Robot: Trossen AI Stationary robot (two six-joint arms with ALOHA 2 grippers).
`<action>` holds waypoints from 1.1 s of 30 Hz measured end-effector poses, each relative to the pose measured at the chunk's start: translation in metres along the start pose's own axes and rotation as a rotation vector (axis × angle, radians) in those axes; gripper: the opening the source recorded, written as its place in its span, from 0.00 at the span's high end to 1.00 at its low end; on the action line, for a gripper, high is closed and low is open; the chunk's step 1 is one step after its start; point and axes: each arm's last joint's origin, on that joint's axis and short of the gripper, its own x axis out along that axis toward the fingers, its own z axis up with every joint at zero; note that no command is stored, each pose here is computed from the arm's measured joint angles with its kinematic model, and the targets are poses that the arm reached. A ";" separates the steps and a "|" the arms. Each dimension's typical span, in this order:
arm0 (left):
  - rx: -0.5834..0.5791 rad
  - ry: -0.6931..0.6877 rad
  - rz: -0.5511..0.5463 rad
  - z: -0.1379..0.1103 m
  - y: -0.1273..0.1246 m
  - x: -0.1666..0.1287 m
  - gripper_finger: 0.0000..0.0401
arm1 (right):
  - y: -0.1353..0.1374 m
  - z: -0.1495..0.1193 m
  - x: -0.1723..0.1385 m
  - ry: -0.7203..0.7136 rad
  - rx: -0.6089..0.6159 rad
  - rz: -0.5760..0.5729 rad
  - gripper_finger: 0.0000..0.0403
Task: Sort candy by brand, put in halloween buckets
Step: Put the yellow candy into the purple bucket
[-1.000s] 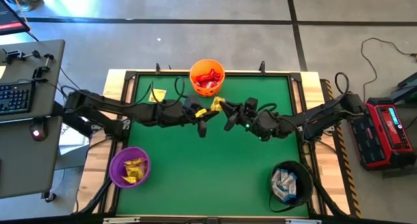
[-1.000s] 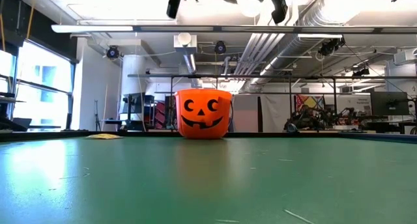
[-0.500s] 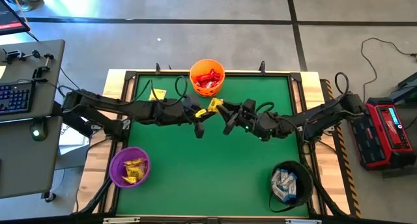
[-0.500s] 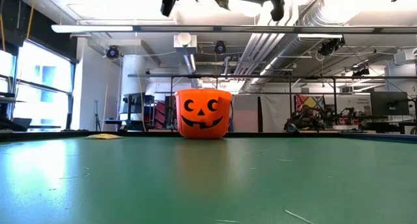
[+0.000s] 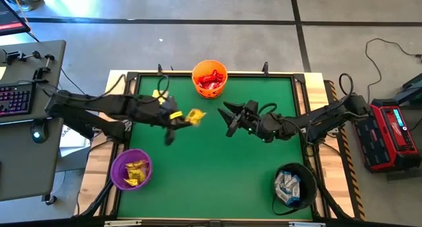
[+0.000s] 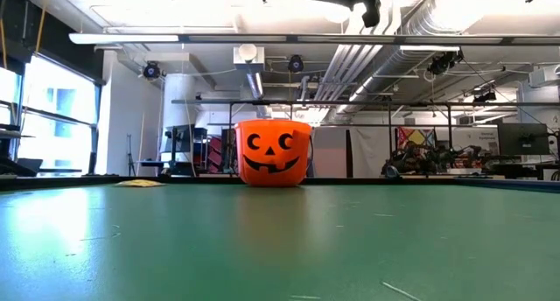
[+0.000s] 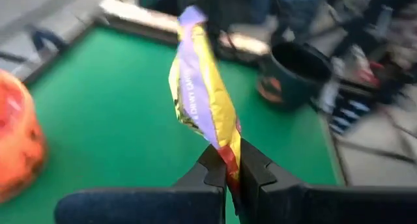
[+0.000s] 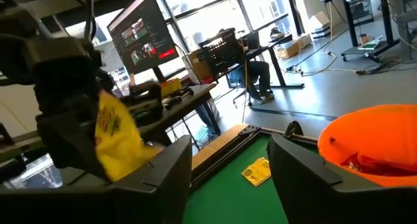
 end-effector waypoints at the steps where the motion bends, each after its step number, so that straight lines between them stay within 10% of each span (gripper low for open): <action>1: -0.009 0.029 -0.029 -0.002 -0.001 -0.006 1.00 | 0.000 0.000 0.000 0.001 -0.007 0.002 0.53; 11: -0.180 0.402 -0.295 -0.036 -0.014 -0.069 1.00 | -0.008 0.001 0.010 0.052 -0.019 0.094 0.53; 21: -0.302 0.882 -0.273 -0.077 -0.026 -0.109 1.00 | -0.011 -0.002 0.012 0.105 -0.038 0.122 0.53; 33: -0.233 1.083 -0.201 -0.111 -0.043 -0.111 0.98 | -0.013 -0.009 0.011 0.179 -0.026 0.129 0.53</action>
